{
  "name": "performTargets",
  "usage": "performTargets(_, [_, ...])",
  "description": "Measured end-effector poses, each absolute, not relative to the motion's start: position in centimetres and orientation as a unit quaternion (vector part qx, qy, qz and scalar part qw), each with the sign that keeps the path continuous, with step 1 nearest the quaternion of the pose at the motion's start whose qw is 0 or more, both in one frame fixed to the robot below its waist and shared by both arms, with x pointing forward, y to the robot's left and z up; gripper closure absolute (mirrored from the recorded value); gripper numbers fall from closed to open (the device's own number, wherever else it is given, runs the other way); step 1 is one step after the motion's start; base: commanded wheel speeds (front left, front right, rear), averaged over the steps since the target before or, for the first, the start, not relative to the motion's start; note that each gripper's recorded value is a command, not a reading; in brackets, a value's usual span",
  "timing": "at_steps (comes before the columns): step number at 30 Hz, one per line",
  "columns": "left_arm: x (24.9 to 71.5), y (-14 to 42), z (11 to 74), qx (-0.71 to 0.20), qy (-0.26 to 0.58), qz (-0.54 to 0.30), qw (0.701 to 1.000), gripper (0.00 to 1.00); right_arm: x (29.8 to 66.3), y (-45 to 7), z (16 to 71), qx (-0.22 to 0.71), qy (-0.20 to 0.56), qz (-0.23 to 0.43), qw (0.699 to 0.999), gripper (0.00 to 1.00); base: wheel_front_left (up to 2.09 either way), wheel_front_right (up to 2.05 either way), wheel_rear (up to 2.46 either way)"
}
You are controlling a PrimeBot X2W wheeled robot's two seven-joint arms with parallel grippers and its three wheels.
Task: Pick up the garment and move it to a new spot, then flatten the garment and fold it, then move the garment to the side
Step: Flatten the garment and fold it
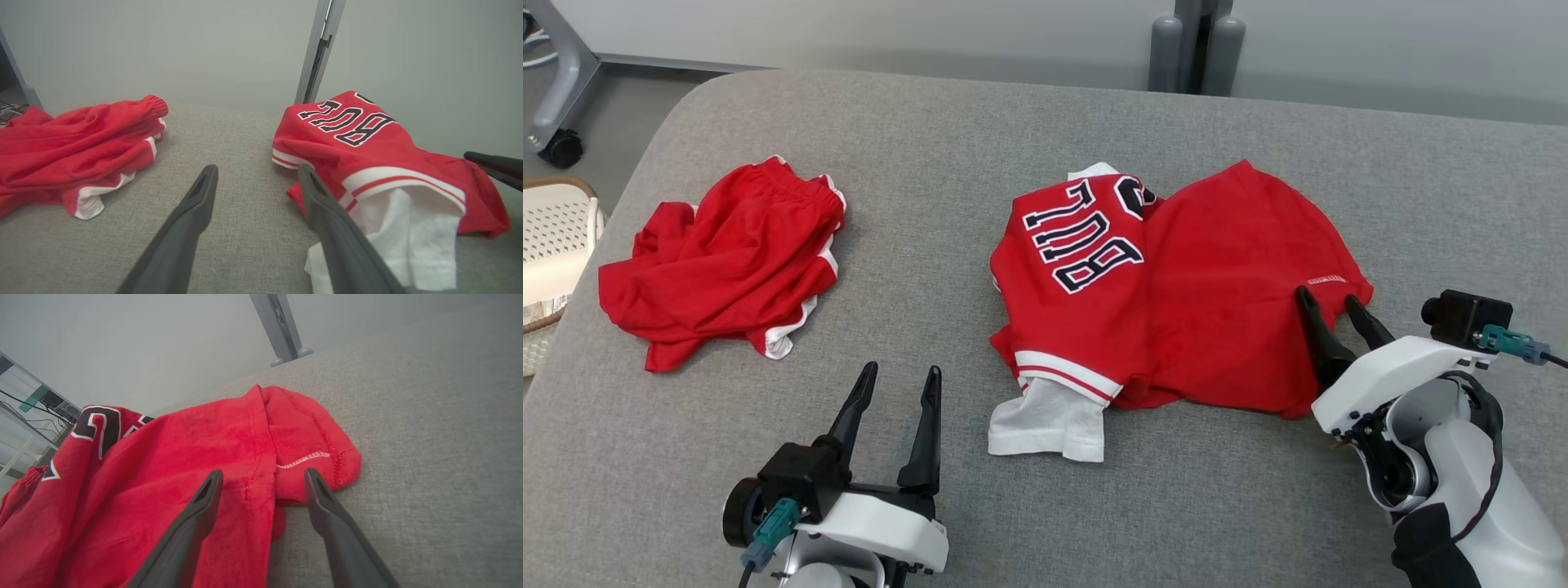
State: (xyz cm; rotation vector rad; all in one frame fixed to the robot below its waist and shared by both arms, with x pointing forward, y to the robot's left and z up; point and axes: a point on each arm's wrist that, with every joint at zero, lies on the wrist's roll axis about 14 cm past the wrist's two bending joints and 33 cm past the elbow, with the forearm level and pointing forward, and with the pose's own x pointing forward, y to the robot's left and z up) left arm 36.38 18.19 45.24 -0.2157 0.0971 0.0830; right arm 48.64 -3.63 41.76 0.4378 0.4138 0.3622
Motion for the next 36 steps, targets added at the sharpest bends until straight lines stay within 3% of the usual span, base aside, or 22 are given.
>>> performTargets(7, [36.2, 18.8, 45.0, -0.105, 0.052, 0.052, 0.992, 0.00, 48.6, -2.7, 41.2, 0.216, 0.212, 0.187, 0.935, 0.02, 0.00, 0.00, 0.00])
performTargets(9, [36.2, 18.7, 45.0, -0.105, 0.051, 0.052, 0.992, 0.00, 48.5, -2.6, 41.2, 0.216, 0.213, 0.188, 0.934, 0.37, 0.00, 0.00, 0.00])
performTargets(10, [36.2, 18.7, 45.0, -0.106, 0.051, 0.051, 0.992, 0.00, 48.5, -2.6, 41.3, 0.216, 0.211, 0.189, 0.934, 0.62, 0.00, 0.00, 0.00])
performTargets(13, [36.3, 18.4, 45.1, -0.106, 0.051, 0.047, 0.992, 0.00, 48.3, -2.5, 41.5, 0.214, 0.208, 0.192, 0.935, 1.00, 0.00, 0.00, 0.00])
performTargets(25, [36.6, 17.4, 45.3, -0.111, 0.048, 0.030, 0.992, 0.00, 49.3, -4.7, 45.4, 0.204, 0.125, 0.187, 0.953, 1.00, 0.00, 0.00, 0.00])
performTargets(36, [37.0, 14.9, 45.0, -0.114, 0.056, -0.014, 0.992, 0.00, 49.4, -13.0, 46.7, 0.175, 0.072, 0.093, 0.978, 1.00, 0.00, 0.00, 0.00])
